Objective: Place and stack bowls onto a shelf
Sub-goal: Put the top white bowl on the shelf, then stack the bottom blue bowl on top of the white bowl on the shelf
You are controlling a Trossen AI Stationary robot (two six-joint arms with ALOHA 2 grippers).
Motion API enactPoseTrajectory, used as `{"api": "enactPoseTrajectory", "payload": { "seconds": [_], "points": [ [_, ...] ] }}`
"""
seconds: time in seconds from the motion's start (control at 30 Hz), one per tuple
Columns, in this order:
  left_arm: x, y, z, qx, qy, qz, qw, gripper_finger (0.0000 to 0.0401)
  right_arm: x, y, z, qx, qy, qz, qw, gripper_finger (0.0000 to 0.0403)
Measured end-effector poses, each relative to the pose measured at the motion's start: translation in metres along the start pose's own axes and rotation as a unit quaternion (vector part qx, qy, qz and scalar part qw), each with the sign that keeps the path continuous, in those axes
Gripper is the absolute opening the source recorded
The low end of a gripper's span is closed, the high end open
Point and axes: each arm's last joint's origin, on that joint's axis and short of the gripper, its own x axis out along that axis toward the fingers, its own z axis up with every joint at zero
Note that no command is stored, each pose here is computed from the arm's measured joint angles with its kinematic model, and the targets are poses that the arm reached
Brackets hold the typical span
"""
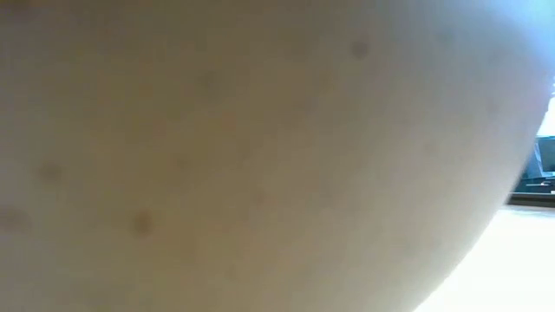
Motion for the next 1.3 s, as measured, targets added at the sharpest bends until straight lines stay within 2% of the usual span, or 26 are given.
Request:
{"api": "enactPoseTrajectory", "payload": {
  "seconds": [0.43,0.63,0.8,1.03,1.3],
  "points": [
    [0.0,0.0,0.0,0.0,0.0,0.0,1.0,0.0058,0.0,-0.001,0.003,-0.007,-0.017,-0.01,1.0,0.0089],
    [0.0,0.0,0.0,0.0,0.0,0.0,1.0,0.0058,0.0,-0.003,0.005,-0.015,-0.024,-0.018,0.999,0.0102],
    [0.0,0.0,0.0,0.0,0.0,0.0,1.0,0.0058,0.0,-0.004,0.004,-0.037,-0.003,-0.059,0.998,0.0107],
    [0.0,0.0,0.0,-0.015,-0.001,0.0,1.0,0.0058,-0.007,-0.004,0.003,-0.043,-0.01,-0.063,0.997,0.0107],
    [0.0,0.0,0.004,-0.154,-0.02,-0.005,0.988,0.0058,-0.047,0.001,-0.002,-0.051,-0.065,-0.085,0.993,0.0107]
  ]
}}
